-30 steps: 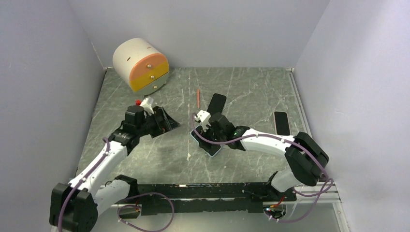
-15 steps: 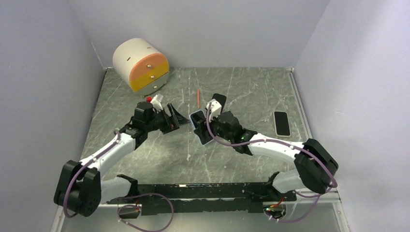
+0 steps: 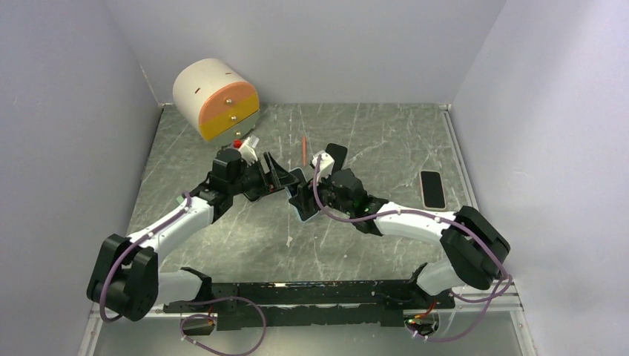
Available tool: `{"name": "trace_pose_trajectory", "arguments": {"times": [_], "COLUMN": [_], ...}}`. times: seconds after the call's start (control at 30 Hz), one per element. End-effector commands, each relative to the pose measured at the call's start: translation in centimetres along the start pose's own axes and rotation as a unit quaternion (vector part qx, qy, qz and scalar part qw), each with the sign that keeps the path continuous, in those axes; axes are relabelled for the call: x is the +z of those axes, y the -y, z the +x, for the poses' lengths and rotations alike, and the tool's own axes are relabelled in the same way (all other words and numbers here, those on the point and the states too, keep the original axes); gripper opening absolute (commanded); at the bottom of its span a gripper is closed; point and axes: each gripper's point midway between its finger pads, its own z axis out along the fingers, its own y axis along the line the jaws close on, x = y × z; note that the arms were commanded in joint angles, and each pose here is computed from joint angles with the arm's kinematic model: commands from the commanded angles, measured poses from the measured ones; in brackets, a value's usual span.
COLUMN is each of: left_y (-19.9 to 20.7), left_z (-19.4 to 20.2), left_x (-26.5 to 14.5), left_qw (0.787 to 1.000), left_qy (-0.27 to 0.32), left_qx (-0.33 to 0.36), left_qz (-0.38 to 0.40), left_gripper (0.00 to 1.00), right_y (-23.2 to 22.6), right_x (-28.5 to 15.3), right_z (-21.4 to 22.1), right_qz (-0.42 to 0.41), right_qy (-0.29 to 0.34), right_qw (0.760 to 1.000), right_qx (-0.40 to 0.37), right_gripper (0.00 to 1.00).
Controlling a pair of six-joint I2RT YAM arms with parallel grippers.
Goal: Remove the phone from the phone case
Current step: Pick up the phone at the center of the board.
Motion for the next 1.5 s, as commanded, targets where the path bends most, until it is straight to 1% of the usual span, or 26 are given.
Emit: {"name": "trace_pose_trajectory", "arguments": {"times": [0.0,0.23,0.37,0.43,0.5,0.63,0.67,0.77,0.8,0.83,0.87,0.97,1.07,1.23,1.33,1.47], "left_y": [1.3,1.7,2.6,3.0,3.5,4.0,4.0,4.4,4.5,4.7,4.8,5.4,6.2,8.6,10.7,12.6], "left_z": [-1.1,-0.5,-0.7,-1.0,-1.2,-1.9,-2.1,-2.9,-3.4,-3.8,-4.2,-5.5,-6.5,-8.6,-9.7,-10.6], "left_x": [0.3,1.0,1.0,0.8,0.5,-0.4,-0.7,-1.6,-2.0,-2.3,-2.7,-3.9,-4.8,-6.4,-7.3,-8.2], "left_qw": [1.0,0.999,0.999,0.999,0.998,0.997,0.997,0.995,0.993,0.991,0.989,0.983,0.976,0.96,0.949,0.941], "left_qy": [0.015,0.003,0.005,0.011,0.018,0.048,0.056,0.084,0.099,0.114,0.128,0.169,0.196,0.241,0.258,0.265], "left_qx": [0.016,0.018,0.02,0.018,0.016,0.018,0.017,0.009,0.004,-0.001,-0.006,-0.02,-0.036,-0.065,-0.073,-0.083], "left_qz": [0.018,0.028,0.042,0.048,0.057,0.059,0.055,0.06,0.064,0.067,0.07,0.077,0.083,0.125,0.164,0.193], "left_gripper": [0.72,0.58,0.44,0.36,0.28,0.04,0.03,0.03,0.02,0.02,0.02,0.02,0.03,0.03,0.03,0.03], "right_y": [-2.7,-3.5,-3.8,-3.8,-3.9,-3.8,-3.7,-3.6,-3.5,-3.1,-2.8,-2.1,-1.4,-1.3,-1.7,-2.6], "right_x": [0.1,0.3,0.4,0.3,0.0,-0.9,-1.2,-2.2,-2.5,-3.0,-3.4,-4.9,-6.3,-7.8,-8.3,-8.6], "right_z": [-7.9,-8.2,-8.6,-8.9,-9.3,-9.9,-10.1,-10.5,-10.6,-10.9,-11.1,-11.8,-12.4,-12.7,-12.9,-13.3], "right_qz": [-0.05,-0.071,-0.079,-0.078,-0.079,-0.076,-0.076,-0.082,-0.083,-0.079,-0.075,-0.071,-0.067,-0.077,-0.095,-0.127], "right_qy": [0.116,0.12,0.124,0.129,0.134,0.14,0.141,0.148,0.149,0.153,0.156,0.166,0.175,0.2,0.212,0.219], "right_qw": [0.992,0.99,0.989,0.989,0.988,0.987,0.987,0.986,0.985,0.985,0.984,0.982,0.978,0.97,0.962,0.955], "right_qx": [0.001,-0.001,-0.005,-0.007,-0.012,-0.009,-0.007,0.007,0.015,0.024,0.032,0.061,0.092,0.118,0.14,0.153], "right_gripper": [0.29,0.3,0.33,0.37,0.43,0.61,0.65,0.77,0.84,0.92,0.98,0.99,0.99,0.99,0.99,0.99]}}
